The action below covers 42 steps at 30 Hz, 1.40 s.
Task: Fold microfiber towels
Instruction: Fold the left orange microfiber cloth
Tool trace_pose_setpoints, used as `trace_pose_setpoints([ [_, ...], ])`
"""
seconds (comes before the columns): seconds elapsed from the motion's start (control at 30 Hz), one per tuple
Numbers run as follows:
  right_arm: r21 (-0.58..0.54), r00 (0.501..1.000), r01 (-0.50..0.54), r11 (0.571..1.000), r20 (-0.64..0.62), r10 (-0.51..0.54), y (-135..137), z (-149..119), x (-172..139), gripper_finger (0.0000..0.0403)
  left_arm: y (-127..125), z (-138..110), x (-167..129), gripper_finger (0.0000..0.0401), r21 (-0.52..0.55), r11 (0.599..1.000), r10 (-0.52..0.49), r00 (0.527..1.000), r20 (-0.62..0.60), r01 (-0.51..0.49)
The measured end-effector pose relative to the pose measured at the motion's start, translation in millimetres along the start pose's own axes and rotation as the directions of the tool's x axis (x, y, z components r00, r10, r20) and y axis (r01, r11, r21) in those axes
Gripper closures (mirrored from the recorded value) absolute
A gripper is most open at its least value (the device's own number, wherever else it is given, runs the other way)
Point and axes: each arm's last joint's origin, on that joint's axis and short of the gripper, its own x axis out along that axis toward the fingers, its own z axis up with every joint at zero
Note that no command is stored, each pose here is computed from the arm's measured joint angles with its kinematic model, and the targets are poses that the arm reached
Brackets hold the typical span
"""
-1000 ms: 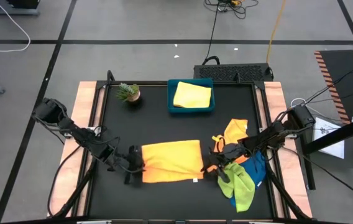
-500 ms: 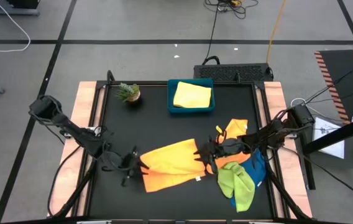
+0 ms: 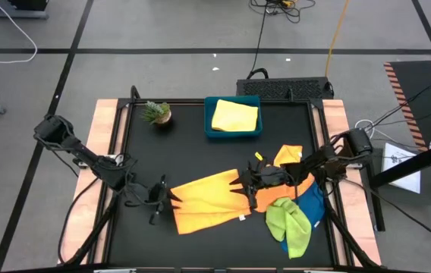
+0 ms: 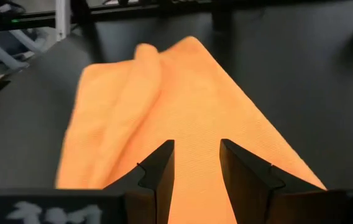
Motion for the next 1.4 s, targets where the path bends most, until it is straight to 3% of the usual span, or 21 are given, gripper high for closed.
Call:
trace_pose_setpoints([
  [0.17, 0.003, 0.995, -0.087, 0.996, -0.044, 0.087, 1, 1, 31, 0.0284, 14, -2, 8, 0.0288, -0.017, 0.984, 0.179, 0.984, 0.003, -0.179],
  [0.33, -0.027, 0.988, -0.083, 0.996, -0.129, 0.079, 1, 3, 57, 0.0284, 31, -7, 21, 0.0288, -0.061, 0.972, 0.224, 0.974, -0.038, -0.226],
  [0.5, -0.022, 0.990, -0.071, 0.997, -0.124, 0.068, -3, 7, 65, 0.0284, 44, -18, 32, 0.0288, -0.107, 0.963, 0.235, 0.965, -0.118, -0.248],
  [0.9, 0.094, 0.989, 0.024, 0.995, -0.148, -0.010, -22, 6, 65, 0.0284, 35, -28, 40, 0.0288, -0.134, 0.987, 0.064, 0.980, -0.186, -0.090],
  [1.07, 0.114, 0.986, 0.093, 0.989, -0.150, -0.076, -29, 6, 65, 0.0284, 24, -25, 39, 0.0288, -0.100, 0.995, -0.018, 0.989, -0.146, 0.004],
  [1.4, 0.137, 0.985, 0.097, 0.986, -0.156, -0.075, -29, 5, 65, 0.0284, 2, -20, 35, 0.0288, -0.071, 0.992, -0.113, 0.992, -0.058, 0.108],
])
